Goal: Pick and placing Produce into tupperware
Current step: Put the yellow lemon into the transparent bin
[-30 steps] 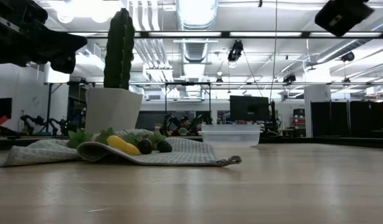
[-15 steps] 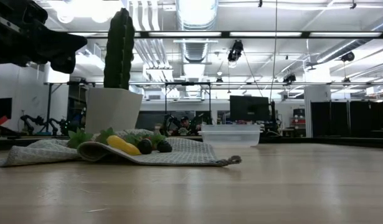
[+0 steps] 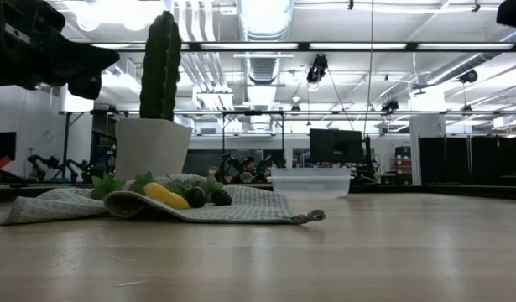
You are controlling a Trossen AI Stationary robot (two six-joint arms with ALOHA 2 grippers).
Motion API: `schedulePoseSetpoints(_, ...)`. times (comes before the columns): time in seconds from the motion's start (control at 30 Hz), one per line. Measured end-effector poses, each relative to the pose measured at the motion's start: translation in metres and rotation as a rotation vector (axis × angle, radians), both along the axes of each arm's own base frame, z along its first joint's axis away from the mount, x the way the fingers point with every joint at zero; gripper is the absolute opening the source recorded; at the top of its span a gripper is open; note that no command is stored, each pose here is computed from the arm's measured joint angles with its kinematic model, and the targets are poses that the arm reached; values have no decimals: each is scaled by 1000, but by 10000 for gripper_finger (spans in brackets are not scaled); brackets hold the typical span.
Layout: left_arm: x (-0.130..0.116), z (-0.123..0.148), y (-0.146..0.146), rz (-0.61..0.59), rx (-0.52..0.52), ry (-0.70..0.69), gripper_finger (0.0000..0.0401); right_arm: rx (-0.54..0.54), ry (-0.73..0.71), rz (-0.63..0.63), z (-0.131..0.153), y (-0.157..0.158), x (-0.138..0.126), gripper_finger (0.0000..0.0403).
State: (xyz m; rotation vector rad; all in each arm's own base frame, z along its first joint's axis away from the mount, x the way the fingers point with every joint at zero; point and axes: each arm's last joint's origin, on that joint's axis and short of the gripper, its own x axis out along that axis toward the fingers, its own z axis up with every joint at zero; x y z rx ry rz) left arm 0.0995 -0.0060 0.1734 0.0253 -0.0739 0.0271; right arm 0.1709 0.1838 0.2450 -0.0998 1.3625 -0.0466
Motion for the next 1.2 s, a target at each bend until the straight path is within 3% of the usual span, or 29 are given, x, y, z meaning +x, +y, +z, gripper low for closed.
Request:
schedulePoseSetpoints(0.37,0,0,0,0,0,-4,0,-62,207,-127,-30,8,31,301)
schedulePoseSetpoints(0.53,1,0,0,0,1,7,0,5,293,-177,-35,8,37,305)
schedulePoseSetpoints(0.7,1,-1,0,0,1,12,0,-22,234,-29,-28,12,35,293)
schedulePoseSetpoints(0.83,1,0,0,-1,1,8,0,-115,168,151,-27,17,30,281)
schedulePoseSetpoints(1.0,1,0,0,0,1,6,0,-131,155,391,-33,28,29,275)
schedulePoseSetpoints(1.2,1,-1,0,-1,1,11,0,-113,118,490,-40,33,31,274)
